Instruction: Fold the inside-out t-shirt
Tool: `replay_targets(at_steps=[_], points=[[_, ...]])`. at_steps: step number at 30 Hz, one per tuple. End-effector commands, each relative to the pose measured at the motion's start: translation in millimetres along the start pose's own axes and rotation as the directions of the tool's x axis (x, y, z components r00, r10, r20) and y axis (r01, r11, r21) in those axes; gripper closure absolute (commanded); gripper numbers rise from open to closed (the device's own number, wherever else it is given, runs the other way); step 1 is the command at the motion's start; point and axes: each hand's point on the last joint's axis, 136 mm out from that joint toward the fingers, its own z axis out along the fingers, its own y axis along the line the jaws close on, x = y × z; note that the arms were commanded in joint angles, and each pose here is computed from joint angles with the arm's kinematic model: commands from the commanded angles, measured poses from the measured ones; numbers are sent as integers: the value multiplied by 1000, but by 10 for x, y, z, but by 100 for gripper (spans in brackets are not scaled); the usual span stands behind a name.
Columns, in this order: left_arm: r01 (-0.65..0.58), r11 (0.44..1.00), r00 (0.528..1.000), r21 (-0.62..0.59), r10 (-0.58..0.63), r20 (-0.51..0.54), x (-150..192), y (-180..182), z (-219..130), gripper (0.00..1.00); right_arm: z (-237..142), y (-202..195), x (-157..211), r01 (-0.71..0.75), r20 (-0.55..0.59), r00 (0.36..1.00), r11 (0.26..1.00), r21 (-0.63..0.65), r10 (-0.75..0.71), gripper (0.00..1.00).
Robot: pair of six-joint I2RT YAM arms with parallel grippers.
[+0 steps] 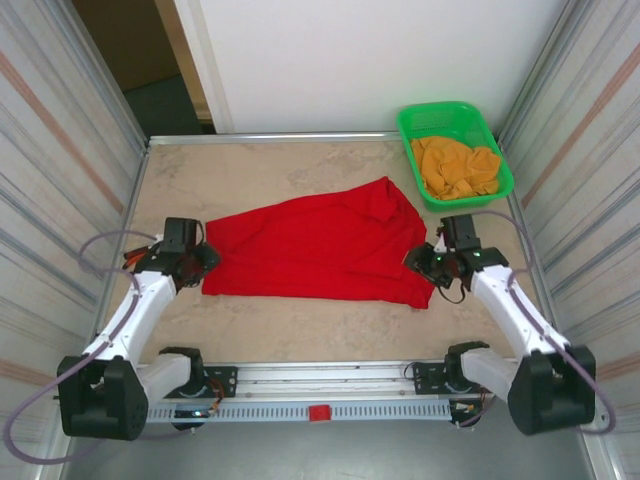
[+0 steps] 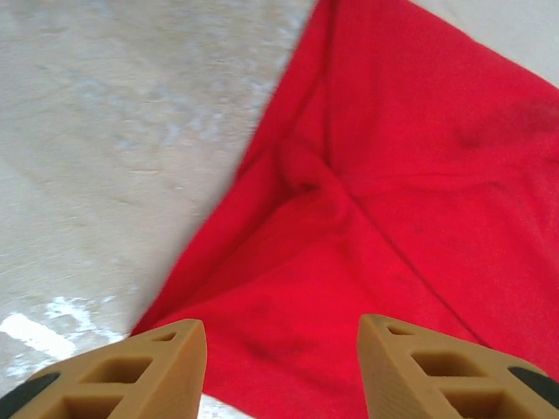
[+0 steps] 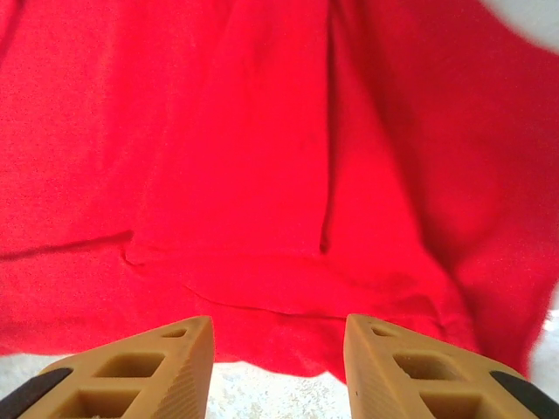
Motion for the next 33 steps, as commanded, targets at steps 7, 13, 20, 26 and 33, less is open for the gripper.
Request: replay_targets(at_steps=[7, 13, 20, 26, 33], points=[[-92, 995, 992, 42, 95, -87, 249, -244, 316, 51, 402, 159, 48, 25, -41, 999, 1000, 14, -24, 59], [-89, 994, 992, 62, 94, -82, 252, -279, 325, 51, 468, -29, 81, 17, -38, 999, 995, 100, -13, 60], [-75, 994, 994, 84, 81, -70, 228, -325, 283, 51, 579, -136, 121, 13, -51, 999, 991, 133, -7, 58], [-74, 993, 995, 95, 80, -61, 202, -357, 247, 51, 688, -98, 80, 32, -69, 997, 990, 138, -22, 67], [-66, 993, 996, 103, 72, -58, 217, -347, 239, 51, 713, -33, 56, 55, -84, 995, 991, 125, -45, 99]])
